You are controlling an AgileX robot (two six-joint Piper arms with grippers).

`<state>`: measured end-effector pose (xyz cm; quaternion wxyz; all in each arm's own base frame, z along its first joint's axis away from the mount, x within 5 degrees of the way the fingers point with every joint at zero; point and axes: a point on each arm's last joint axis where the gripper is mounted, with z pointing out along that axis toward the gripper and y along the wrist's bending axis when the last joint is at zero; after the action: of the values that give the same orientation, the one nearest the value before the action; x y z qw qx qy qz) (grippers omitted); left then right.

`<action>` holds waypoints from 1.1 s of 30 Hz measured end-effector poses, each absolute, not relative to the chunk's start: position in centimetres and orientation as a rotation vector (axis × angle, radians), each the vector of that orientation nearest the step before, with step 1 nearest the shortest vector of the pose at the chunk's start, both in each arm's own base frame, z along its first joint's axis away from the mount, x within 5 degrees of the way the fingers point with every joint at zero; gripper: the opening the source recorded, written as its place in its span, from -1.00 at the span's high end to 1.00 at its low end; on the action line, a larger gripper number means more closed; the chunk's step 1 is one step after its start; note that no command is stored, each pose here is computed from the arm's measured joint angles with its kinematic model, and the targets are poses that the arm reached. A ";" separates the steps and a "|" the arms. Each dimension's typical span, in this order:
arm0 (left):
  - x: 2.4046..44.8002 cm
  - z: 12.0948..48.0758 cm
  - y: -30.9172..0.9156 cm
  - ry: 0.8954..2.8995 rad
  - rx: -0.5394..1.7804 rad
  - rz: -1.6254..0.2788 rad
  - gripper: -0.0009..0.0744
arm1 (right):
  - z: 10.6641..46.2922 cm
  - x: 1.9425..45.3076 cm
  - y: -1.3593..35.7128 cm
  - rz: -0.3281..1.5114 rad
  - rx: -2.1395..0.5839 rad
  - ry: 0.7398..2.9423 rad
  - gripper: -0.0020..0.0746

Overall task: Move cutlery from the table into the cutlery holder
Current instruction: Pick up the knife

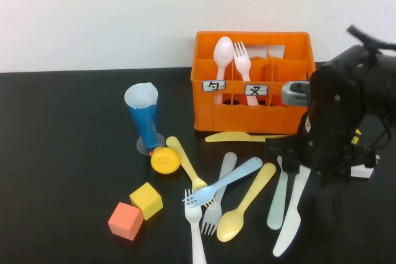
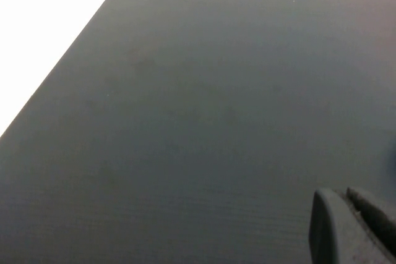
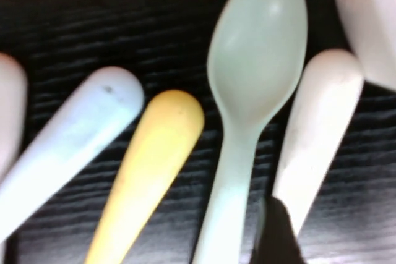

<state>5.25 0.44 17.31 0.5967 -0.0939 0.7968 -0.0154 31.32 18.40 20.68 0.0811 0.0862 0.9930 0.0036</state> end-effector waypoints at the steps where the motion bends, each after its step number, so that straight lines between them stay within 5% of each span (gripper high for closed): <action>1: 5.3 17.3 0.4 1.850 -0.218 -0.036 0.98 | 20.1 31.3 18.5 0.001 0.268 2.979 -0.11; 11: 5.3 17.3 0.4 1.850 -0.218 -0.036 0.98 | 17.6 31.5 19.5 -0.024 0.327 3.008 -0.01; 18: 5.3 17.3 0.4 1.850 -0.218 -0.036 0.98 | 17.5 31.6 19.6 -0.030 0.245 3.008 0.56; 33: 5.3 17.3 0.4 1.850 -0.216 -0.034 0.98 | 17.9 29.8 21.6 0.071 -0.301 2.890 0.56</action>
<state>5.25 0.44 17.31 0.5967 -0.0930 0.7969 -0.0147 29.85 21.57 17.88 0.1171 -0.1027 0.9875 0.0243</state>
